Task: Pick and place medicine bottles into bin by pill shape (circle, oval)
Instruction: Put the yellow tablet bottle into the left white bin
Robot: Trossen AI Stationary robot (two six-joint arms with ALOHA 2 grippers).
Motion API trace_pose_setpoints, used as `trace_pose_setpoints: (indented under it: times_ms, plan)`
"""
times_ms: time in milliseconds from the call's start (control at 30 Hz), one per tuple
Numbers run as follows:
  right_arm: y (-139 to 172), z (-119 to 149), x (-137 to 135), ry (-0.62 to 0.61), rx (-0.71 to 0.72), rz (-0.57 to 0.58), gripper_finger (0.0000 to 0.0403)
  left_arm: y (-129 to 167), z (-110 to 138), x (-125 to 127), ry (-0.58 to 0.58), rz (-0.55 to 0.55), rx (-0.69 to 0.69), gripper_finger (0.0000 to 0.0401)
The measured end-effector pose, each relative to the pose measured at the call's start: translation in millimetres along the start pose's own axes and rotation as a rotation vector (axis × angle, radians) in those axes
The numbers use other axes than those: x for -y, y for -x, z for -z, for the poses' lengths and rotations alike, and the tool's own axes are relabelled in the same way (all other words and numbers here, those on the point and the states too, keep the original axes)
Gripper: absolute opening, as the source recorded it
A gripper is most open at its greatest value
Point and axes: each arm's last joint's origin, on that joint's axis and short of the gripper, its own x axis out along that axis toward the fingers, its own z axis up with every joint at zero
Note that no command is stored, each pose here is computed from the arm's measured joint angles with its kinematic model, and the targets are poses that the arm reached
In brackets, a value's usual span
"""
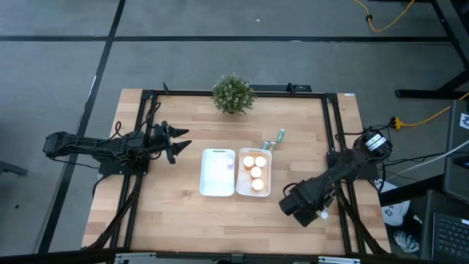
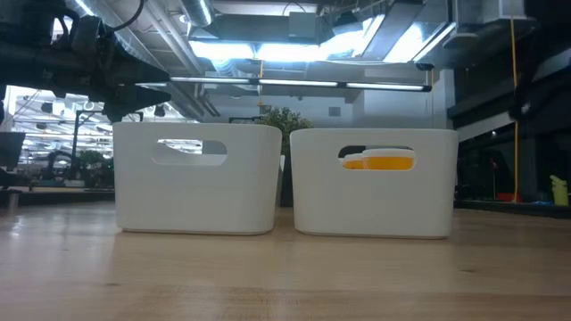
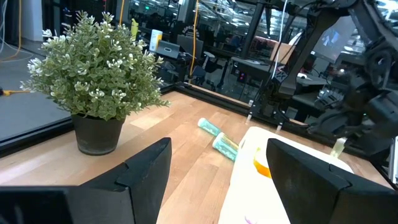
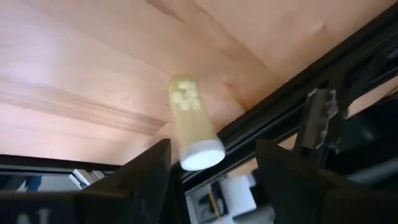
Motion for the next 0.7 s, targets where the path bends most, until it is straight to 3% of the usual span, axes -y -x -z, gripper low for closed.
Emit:
trace_pose_setpoints:
  times_ms: [100, 267, 500, 700]
  plan:
    - [8, 10, -4, 0.051, 0.086, 0.017, 0.0256, 0, 0, 0, 0.000, 0.000, 0.000, 0.0255]
    - [16, 43, -8, 0.155, 0.360, 0.043, 0.0278, 0, 0, 0, 0.000, 0.000, 0.000, 0.0255]
    - [14, 102, 15, 0.063, 0.634, -0.121, 0.0270, 0, 0, 0, 0.000, 0.000, 0.000, 0.0255]
    - [-9, 127, 23, 0.052, 0.685, -0.130, 0.0267, 0, 0, 0, 0.000, 0.000, 0.000, 0.0255]
